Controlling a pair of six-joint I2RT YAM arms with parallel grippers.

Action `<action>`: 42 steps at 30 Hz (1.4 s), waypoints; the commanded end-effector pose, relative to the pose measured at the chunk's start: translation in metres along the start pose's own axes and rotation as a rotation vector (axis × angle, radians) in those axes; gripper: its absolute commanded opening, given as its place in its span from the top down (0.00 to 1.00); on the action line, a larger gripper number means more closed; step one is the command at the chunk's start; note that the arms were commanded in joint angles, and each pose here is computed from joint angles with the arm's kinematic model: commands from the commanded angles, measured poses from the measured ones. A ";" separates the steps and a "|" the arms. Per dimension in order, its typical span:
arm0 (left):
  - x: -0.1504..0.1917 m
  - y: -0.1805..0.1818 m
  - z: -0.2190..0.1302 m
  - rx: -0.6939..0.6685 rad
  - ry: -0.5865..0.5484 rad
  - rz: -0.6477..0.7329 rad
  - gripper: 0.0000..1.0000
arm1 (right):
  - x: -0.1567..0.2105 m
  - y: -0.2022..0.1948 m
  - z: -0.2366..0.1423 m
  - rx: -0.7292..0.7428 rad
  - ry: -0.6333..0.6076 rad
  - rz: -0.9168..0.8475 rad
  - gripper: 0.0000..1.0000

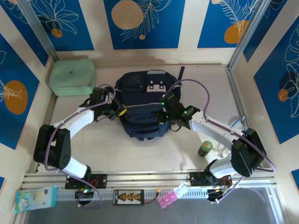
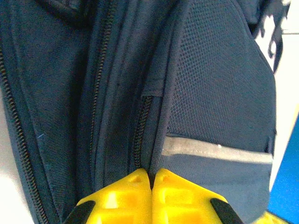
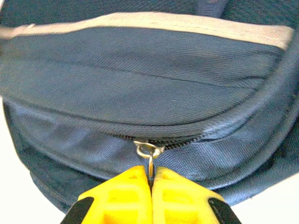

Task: Pack books, pencil case, and school supplies into a backpack

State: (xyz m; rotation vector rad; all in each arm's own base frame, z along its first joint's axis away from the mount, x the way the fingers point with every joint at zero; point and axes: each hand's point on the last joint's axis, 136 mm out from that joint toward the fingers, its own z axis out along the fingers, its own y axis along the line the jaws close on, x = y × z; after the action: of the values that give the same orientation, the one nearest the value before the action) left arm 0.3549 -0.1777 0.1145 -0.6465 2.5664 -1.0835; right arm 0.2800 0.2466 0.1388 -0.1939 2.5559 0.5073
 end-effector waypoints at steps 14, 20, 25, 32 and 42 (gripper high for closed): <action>-0.044 -0.003 -0.024 -0.155 -0.180 0.157 0.31 | 0.001 0.093 0.026 -0.211 0.041 -0.062 1.00; -0.020 -0.019 -0.016 0.027 -0.154 0.031 0.31 | -0.007 0.112 0.035 -0.258 0.061 -0.080 1.00; -0.012 -0.035 -0.009 0.091 -0.112 0.032 0.35 | -0.007 0.117 0.036 -0.278 0.071 -0.088 1.00; 0.002 -0.035 0.009 0.050 -0.049 0.068 0.52 | -0.004 0.113 0.035 -0.273 0.077 -0.087 1.00; -0.002 -0.029 0.010 0.005 -0.066 0.078 0.95 | 0.005 0.078 0.031 -0.171 0.085 -0.082 1.00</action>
State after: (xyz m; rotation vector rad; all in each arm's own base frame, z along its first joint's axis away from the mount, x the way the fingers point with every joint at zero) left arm 0.3643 -0.1980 0.1210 -0.6091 2.5200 -1.0447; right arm 0.2705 0.3440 0.1235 -0.3866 2.6134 0.7175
